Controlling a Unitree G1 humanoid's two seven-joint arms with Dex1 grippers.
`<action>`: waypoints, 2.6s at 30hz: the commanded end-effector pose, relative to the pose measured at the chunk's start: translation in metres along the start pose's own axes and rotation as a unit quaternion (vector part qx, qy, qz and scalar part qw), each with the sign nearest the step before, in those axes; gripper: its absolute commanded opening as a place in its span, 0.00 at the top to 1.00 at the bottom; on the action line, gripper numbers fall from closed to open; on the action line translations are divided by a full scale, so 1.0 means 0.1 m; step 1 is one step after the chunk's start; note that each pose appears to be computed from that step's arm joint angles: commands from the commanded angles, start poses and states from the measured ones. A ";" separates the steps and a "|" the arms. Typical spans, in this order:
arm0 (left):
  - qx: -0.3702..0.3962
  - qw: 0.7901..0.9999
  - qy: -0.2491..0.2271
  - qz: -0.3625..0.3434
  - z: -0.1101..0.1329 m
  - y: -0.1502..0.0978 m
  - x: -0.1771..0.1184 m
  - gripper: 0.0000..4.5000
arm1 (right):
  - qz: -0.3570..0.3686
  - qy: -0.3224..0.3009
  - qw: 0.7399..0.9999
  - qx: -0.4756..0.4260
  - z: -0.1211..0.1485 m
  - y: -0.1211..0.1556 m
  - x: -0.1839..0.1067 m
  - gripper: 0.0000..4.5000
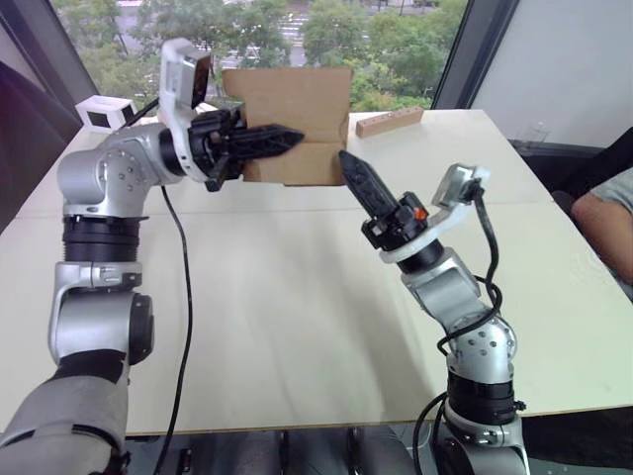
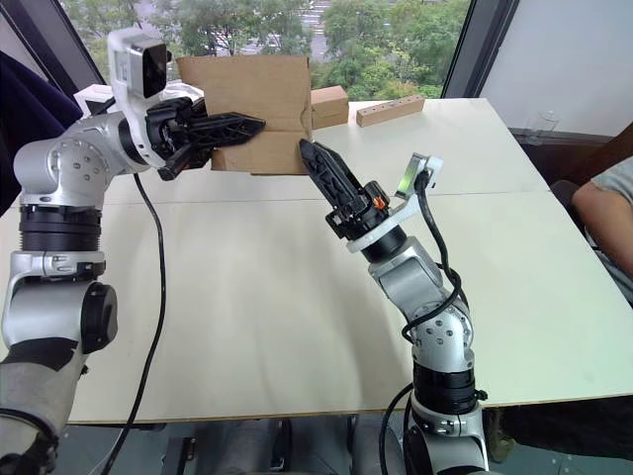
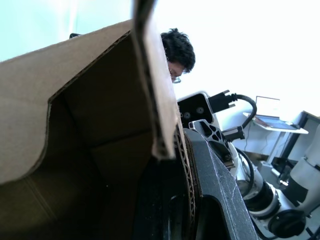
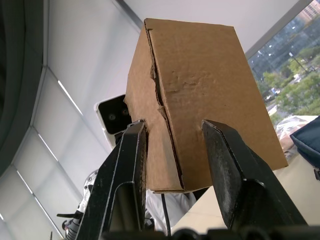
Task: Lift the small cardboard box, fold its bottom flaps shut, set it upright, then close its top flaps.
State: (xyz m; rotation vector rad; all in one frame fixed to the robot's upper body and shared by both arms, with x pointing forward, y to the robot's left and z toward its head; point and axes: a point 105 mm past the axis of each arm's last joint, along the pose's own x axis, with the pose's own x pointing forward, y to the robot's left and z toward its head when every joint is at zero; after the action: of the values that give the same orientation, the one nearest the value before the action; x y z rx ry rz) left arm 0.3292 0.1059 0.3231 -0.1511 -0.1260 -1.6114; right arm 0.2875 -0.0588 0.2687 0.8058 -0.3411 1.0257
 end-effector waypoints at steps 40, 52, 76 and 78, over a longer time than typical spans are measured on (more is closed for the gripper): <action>0.001 0.998 0.045 -0.044 -0.14 -0.10 0.16 1.00 | 0.024 0.066 0.992 -0.106 -0.01 0.07 0.10 0.99; 0.073 0.961 0.267 0.024 -0.33 0.03 0.13 1.00 | -0.082 0.105 0.977 -0.168 0.39 -0.05 -0.62 0.99; 0.111 0.704 0.697 -0.079 -1.27 -0.12 0.29 1.00 | -0.082 0.338 0.909 -0.229 -0.27 0.24 -1.06 0.99; 0.106 0.701 0.701 -0.082 -1.31 -0.15 0.30 1.00 | -0.087 0.335 0.909 -0.233 -0.27 0.21 -1.03 0.99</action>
State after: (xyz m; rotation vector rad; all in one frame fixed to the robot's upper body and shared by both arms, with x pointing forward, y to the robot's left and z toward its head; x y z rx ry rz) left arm 0.3132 0.0589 0.1934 1.2714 0.9003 -1.4877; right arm 0.2174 -0.1023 0.1880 0.0370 0.1371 0.9317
